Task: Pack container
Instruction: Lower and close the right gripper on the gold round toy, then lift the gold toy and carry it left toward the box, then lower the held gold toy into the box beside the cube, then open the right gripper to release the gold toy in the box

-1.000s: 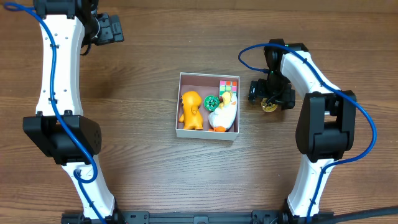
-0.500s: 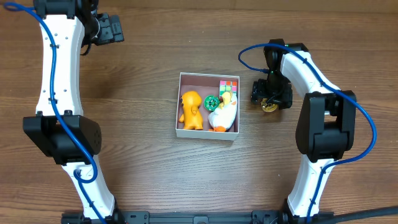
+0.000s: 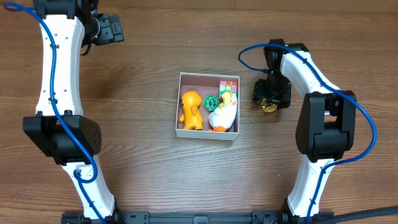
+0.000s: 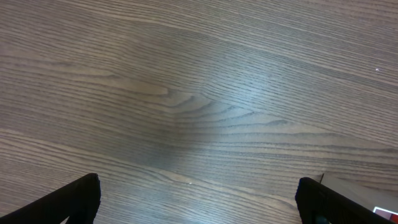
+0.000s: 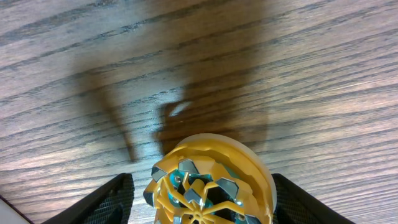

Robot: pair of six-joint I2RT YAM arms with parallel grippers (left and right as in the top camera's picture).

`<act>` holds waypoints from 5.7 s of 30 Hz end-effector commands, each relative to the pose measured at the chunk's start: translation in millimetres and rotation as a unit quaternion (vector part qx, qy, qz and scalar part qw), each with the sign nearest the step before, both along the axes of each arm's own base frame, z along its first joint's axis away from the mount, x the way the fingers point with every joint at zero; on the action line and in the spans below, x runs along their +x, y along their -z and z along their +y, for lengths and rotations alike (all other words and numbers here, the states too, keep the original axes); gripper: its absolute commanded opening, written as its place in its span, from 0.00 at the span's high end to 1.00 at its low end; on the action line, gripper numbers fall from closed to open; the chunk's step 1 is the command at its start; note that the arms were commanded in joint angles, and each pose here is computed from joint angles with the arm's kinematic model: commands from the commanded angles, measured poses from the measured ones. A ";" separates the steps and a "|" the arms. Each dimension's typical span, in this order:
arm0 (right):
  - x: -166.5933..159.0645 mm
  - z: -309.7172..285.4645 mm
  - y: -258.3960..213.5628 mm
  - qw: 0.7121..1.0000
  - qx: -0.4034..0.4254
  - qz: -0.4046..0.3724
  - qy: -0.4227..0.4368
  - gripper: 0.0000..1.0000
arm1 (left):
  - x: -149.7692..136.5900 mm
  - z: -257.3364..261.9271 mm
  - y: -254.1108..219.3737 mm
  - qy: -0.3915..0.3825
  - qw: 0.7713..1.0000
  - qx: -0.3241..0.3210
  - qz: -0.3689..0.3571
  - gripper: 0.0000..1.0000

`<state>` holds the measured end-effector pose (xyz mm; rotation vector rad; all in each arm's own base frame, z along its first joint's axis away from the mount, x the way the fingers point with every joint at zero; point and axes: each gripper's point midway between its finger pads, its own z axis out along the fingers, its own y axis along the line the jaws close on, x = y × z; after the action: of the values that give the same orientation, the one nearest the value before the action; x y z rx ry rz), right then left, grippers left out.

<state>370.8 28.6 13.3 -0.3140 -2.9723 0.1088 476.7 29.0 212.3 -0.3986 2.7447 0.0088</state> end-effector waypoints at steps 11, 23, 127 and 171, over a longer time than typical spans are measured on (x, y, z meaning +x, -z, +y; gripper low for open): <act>3.3 -3.0 -6.9 1.000 -0.007 -0.014 0.001 0.40 | 2.2 -1.2 -10.5 -0.006 1.000 -0.005 -0.016 0.00; 3.1 -3.0 -6.9 1.000 -0.007 -0.013 0.001 0.43 | 2.2 -1.2 -10.5 -0.006 1.000 -0.005 -0.016 0.00; 34.9 208.7 -97.8 0.955 0.165 -0.146 -0.197 0.40 | 2.2 -1.2 -10.5 -0.006 1.000 -0.005 -0.016 0.00; 65.8 169.2 -174.4 0.955 0.073 -0.227 -0.178 0.17 | 2.2 -1.2 -10.5 -0.006 1.000 -0.005 -0.016 0.00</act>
<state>409.9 214.7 132.4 0.2882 -3.2502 -0.2538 476.6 29.0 212.4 -0.3985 2.7448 0.0082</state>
